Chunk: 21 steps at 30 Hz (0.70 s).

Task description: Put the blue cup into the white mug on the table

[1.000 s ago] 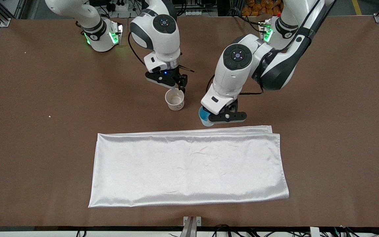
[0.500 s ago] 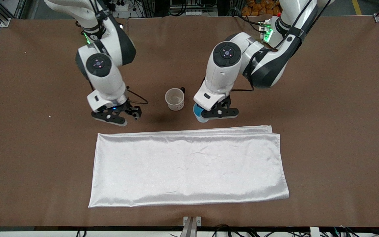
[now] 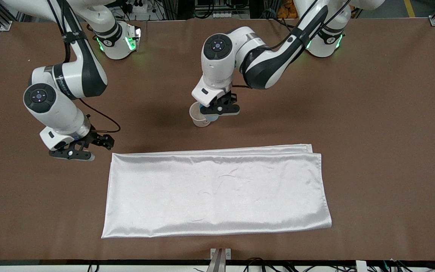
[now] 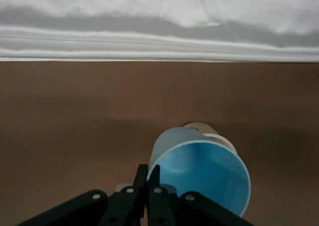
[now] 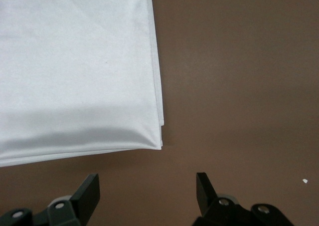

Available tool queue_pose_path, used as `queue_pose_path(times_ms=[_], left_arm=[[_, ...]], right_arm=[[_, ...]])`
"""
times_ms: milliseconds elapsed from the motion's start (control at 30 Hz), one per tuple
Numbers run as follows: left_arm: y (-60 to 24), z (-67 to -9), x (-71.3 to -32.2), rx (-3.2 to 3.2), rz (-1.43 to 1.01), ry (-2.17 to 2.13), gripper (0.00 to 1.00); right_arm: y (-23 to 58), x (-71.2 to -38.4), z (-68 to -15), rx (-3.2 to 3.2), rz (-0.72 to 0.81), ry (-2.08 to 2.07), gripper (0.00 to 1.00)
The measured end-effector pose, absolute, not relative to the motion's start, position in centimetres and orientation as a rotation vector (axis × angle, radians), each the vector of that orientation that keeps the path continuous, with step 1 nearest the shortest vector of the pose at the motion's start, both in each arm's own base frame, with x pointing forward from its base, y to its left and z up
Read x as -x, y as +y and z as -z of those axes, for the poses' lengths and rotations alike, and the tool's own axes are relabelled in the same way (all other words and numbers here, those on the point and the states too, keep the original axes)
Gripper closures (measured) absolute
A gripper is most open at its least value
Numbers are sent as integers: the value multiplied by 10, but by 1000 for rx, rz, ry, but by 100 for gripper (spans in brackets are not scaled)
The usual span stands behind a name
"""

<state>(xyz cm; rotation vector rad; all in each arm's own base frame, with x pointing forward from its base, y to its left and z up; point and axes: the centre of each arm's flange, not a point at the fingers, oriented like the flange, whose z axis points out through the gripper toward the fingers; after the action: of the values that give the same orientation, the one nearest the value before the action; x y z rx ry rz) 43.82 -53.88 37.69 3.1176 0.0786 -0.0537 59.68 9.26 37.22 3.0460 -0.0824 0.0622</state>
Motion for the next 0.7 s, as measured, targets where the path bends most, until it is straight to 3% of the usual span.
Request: queue_pose_path(times_ms=[367, 700], left_arm=[[-575, -345, -409, -3078, 59, 54, 96], [-585, -306, -403, -3096, 46, 55, 96]], right_arm=[[83, -590, -375, -3034, 15, -37, 11], [73, -573, -434, -3048, -11, -56, 8]])
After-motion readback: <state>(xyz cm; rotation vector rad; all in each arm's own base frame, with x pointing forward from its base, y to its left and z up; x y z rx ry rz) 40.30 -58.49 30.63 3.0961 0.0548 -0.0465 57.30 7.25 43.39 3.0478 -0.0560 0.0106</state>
